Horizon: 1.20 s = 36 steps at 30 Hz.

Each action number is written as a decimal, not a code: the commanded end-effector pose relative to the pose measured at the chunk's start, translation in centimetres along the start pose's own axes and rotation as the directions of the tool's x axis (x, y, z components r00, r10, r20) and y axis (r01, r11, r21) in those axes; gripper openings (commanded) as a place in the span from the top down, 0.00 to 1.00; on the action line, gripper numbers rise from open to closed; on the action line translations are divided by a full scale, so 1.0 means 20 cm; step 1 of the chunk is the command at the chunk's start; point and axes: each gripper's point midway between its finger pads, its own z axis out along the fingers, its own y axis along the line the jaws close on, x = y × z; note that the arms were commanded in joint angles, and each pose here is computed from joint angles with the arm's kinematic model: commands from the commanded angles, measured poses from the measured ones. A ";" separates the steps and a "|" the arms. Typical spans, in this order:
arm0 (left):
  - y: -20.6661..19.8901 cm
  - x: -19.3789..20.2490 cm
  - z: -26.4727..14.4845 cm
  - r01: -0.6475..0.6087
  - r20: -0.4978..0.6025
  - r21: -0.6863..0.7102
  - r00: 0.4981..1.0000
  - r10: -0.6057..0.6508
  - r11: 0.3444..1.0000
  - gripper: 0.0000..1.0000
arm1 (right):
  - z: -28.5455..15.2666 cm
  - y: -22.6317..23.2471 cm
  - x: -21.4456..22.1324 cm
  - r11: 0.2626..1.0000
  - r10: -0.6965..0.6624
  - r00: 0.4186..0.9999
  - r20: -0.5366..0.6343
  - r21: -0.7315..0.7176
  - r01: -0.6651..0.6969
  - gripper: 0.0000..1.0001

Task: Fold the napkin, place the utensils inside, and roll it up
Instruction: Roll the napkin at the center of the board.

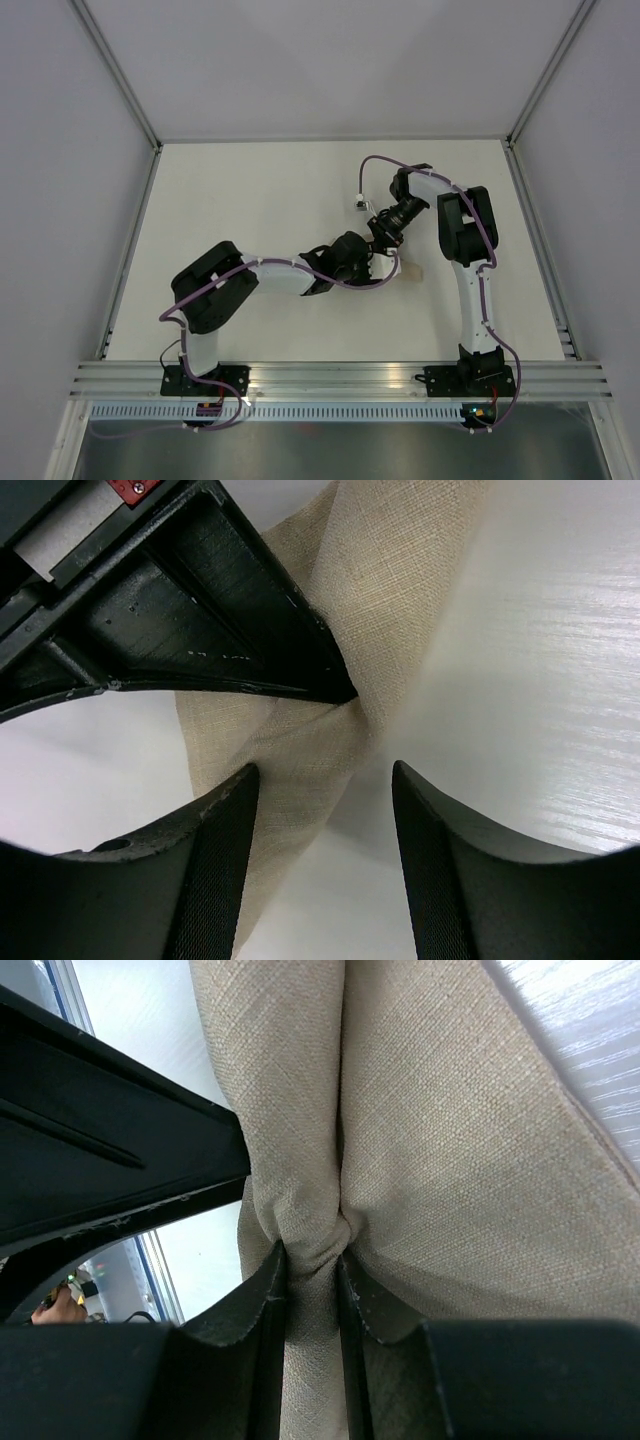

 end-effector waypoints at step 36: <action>-0.17 -0.06 0.10 -0.094 0.020 0.217 0.996 0.092 0.972 0.47 | 0.09 -0.16 0.22 0.990 -0.122 0.958 -0.259 0.039 0.137 0.89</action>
